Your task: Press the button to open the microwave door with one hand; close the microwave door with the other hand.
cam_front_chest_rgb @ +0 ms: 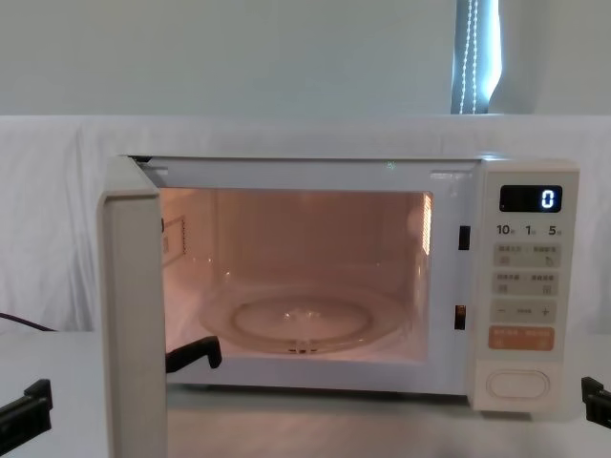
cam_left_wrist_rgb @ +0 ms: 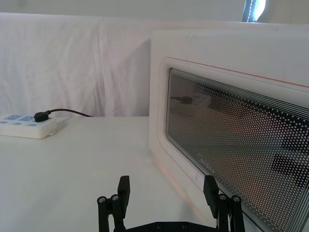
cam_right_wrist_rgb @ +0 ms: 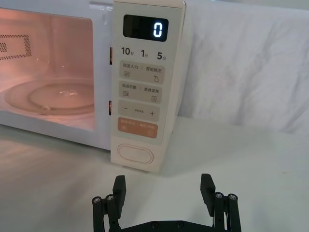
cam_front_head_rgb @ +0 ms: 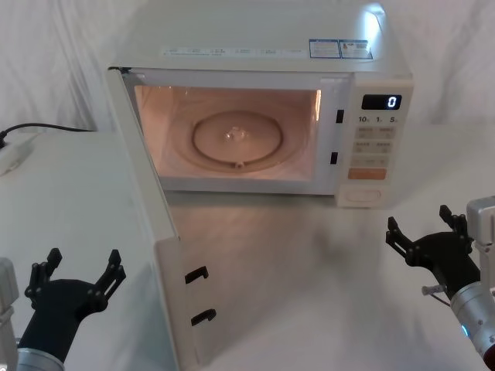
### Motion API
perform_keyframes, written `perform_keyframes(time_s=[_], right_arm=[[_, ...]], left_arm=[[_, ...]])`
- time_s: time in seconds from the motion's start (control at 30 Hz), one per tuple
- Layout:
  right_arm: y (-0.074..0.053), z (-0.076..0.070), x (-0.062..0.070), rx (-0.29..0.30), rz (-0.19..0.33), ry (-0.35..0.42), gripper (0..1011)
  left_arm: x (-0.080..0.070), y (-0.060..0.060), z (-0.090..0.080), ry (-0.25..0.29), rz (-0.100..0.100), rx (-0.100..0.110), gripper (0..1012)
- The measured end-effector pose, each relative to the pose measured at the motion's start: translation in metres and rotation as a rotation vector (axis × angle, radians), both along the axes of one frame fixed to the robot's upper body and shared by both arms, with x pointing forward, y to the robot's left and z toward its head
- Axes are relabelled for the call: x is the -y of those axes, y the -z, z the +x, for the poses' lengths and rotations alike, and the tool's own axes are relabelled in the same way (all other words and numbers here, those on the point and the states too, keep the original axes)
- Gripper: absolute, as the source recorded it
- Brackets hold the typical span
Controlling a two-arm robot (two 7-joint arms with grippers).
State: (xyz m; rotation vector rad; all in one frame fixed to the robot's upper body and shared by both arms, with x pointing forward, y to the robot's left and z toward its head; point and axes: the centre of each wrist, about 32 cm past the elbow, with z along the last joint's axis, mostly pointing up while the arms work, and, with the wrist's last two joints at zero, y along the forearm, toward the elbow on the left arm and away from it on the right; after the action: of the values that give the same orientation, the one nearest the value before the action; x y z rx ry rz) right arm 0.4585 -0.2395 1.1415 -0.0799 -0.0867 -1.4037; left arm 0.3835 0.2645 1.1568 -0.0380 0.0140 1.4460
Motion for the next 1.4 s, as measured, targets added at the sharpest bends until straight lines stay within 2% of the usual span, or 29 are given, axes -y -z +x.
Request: perform_keyframes(time_s=[1.4], right_arm=[[0.0000, 0.0000, 0.0000, 0.000, 0.000, 0.000, 1002]], left_arm=[[0.0000, 0.0000, 0.0000, 0.000, 0.000, 0.000, 1001]])
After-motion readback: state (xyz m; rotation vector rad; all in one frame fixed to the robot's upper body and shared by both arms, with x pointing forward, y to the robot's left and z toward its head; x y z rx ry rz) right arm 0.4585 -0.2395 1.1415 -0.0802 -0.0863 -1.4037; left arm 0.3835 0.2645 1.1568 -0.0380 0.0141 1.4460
